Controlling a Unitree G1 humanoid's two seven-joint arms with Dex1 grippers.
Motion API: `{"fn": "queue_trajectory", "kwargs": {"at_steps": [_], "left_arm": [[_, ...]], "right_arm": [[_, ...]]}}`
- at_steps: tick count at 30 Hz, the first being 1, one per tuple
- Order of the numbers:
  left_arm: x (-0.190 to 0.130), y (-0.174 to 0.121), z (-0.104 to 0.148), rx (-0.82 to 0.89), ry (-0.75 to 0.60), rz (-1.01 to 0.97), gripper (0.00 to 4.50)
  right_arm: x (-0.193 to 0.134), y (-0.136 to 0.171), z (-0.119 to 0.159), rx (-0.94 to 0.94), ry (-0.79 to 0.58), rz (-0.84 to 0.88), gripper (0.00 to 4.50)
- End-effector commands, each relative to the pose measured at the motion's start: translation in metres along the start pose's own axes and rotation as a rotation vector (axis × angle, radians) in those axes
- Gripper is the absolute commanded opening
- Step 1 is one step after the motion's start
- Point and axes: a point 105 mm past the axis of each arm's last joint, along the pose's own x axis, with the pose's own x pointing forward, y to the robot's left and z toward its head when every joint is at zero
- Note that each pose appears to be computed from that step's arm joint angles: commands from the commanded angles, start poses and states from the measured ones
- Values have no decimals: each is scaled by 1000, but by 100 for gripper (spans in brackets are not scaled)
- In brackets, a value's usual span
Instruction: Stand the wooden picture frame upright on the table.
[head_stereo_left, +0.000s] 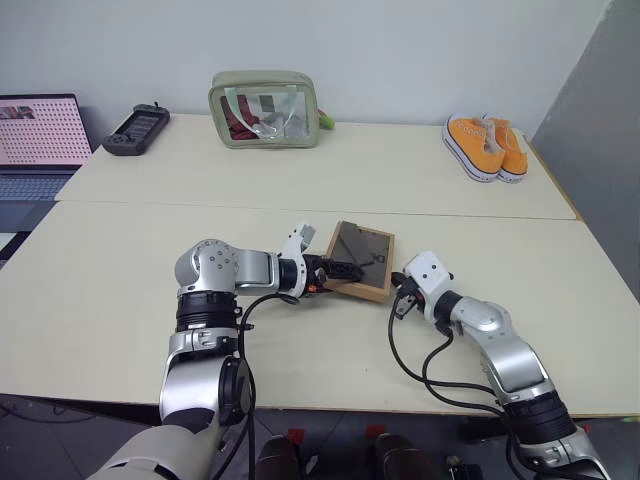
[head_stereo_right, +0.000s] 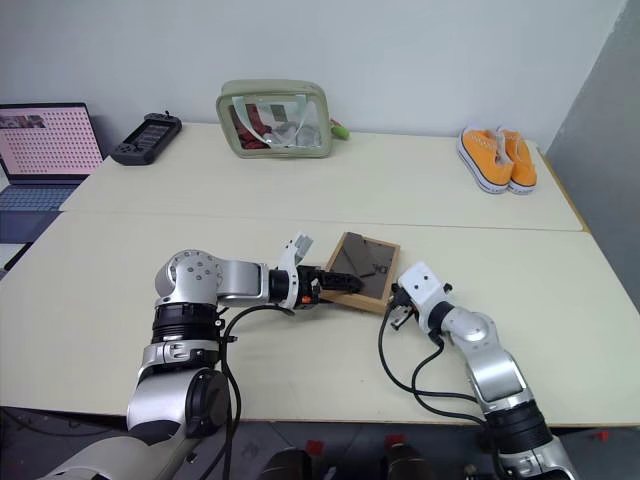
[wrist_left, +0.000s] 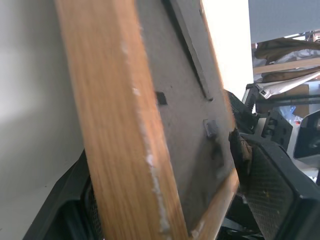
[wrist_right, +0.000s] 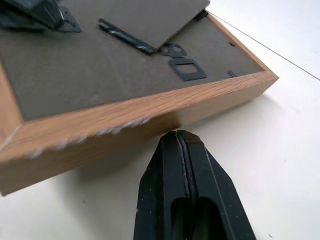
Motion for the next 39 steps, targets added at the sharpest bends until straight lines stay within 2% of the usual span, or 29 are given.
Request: {"fn": "queue_trajectory", "kwargs": {"at_steps": [1, 7, 8, 14, 23, 26, 29, 33, 38, 39], "left_arm": [[-2, -14, 9, 33, -26, -40, 289], [-1, -18, 10, 39, -29, -62, 289], [-2, -20, 11, 35, -34, -72, 254], [-2, -24, 11, 31, -36, -105, 134], [-4, -30, 17, 66, -71, -123, 129], [-13, -31, 38, 146, -186, -105, 129], [-30, -44, 66, 312, -334, -107, 129], [-51, -69, 84, 571, -460, -131, 129], [-65, -85, 80, 743, -499, -158, 129], [-67, -87, 75, 758, -491, -171, 129]], "right_arm": [[-7, -7, 4, -26, -21, -18, 0], [-19, -19, -15, -46, 33, -44, 0], [-20, -20, -15, -47, 34, -47, 0], [-18, -19, -11, -49, 22, -48, 0], [-17, -19, -10, -52, 18, -49, 0], [-23, -25, -13, -59, 26, -62, 0], [-33, -36, -11, -59, 23, -80, 0], [-50, -52, 6, -53, -27, -91, 0], [-70, -66, 63, 10, -198, -95, 0], [-74, -66, 82, 9, -249, -84, 0]]}}
